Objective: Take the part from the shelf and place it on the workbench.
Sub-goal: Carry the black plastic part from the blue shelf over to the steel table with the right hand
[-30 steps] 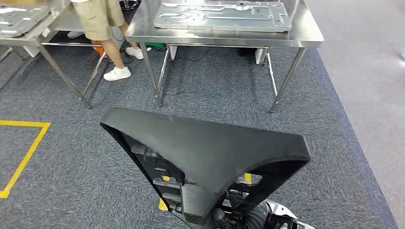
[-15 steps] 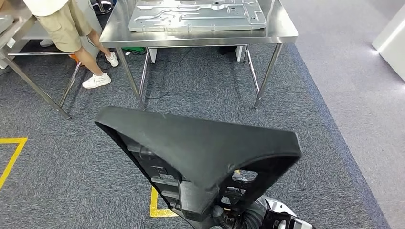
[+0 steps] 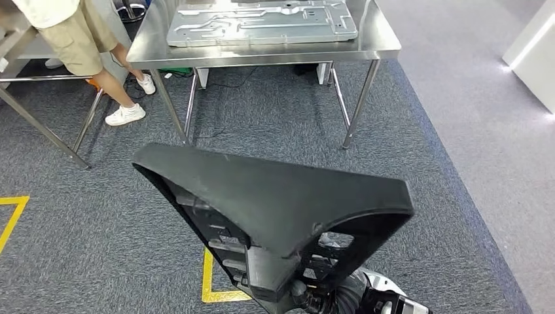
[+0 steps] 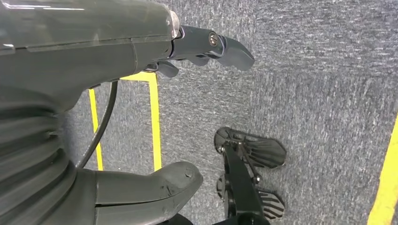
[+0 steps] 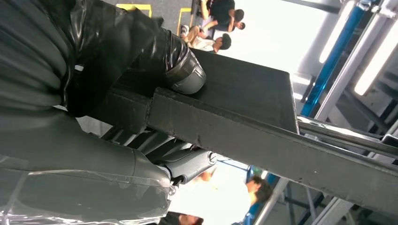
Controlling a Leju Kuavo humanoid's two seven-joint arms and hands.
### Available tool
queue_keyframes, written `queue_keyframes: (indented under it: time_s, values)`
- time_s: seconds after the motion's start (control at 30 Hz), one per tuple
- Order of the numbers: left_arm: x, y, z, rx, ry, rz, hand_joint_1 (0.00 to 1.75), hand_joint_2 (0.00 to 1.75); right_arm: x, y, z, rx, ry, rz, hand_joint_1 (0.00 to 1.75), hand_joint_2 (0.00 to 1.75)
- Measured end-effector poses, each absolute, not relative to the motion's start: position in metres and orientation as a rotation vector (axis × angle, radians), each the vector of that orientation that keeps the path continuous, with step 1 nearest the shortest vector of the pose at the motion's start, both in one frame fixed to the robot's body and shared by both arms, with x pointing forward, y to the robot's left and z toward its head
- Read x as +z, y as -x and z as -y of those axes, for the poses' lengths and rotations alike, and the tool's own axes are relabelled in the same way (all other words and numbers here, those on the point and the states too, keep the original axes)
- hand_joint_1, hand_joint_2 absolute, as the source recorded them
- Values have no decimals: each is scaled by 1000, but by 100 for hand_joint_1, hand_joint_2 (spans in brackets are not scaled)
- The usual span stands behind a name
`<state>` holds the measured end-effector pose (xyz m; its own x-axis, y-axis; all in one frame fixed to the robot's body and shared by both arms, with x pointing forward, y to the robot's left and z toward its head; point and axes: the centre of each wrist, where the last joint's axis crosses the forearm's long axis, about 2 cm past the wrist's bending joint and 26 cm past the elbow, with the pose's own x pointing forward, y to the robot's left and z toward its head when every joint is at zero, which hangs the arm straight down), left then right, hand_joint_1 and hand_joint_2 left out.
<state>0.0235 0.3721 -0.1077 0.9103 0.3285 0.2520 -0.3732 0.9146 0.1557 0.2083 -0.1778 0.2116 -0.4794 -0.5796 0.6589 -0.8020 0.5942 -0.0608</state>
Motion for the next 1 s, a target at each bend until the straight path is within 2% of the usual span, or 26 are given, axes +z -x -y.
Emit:
queue_keyframes:
  time_s: [1.0]
  values:
    - [-108, -21, -372, 373, -191, 226, 0, 175, 209, -208, 178, 484, -1087, 2219, 175, 175]
